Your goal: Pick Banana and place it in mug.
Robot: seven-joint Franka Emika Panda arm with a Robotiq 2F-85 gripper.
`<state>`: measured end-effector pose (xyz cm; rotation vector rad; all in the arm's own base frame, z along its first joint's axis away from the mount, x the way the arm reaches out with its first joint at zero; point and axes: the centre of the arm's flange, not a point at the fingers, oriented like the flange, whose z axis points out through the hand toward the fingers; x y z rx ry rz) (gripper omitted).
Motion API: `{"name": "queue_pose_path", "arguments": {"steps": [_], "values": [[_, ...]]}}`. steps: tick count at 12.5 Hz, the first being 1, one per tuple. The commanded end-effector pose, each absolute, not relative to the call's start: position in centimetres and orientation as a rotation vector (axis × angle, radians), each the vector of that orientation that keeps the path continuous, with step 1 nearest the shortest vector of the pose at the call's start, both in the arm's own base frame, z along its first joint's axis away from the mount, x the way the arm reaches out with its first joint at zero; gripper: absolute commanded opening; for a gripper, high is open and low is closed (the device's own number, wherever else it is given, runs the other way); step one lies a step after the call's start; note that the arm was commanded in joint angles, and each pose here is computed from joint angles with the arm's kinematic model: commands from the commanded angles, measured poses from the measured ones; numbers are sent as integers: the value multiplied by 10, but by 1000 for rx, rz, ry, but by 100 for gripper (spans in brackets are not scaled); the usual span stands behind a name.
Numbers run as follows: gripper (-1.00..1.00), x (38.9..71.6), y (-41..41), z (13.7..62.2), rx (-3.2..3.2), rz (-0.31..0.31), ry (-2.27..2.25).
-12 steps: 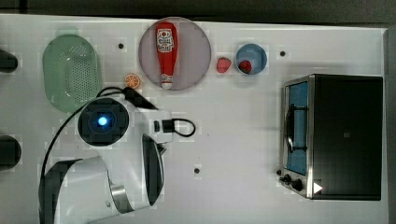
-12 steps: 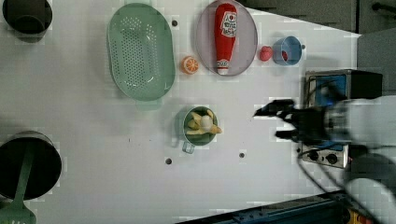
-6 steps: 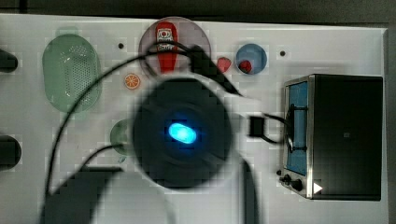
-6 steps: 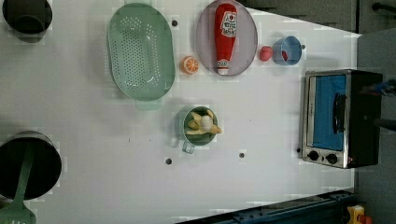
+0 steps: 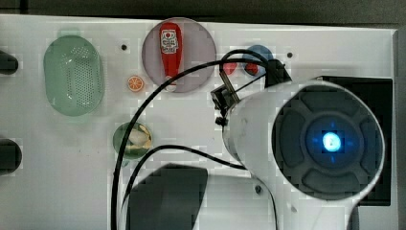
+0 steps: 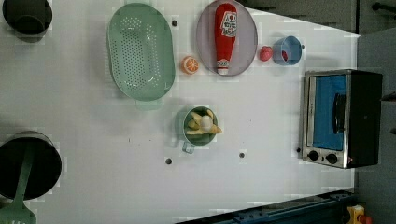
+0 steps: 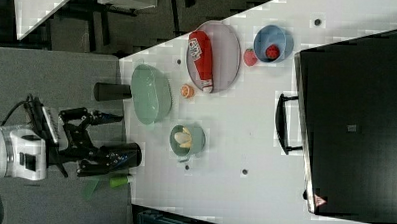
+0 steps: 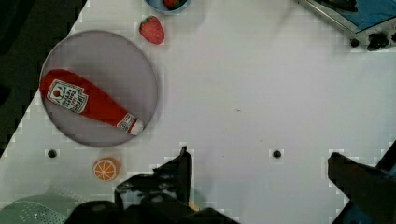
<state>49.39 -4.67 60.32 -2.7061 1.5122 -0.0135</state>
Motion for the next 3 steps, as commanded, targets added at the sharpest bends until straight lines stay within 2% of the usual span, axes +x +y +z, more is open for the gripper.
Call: {"name": "queue_pose_path", "arguments": {"steps": [1, 3], "values": [[100, 498, -23, 595, -2766, 3, 1476], [100, 498, -23, 594, -2767, 6, 1477]]}}
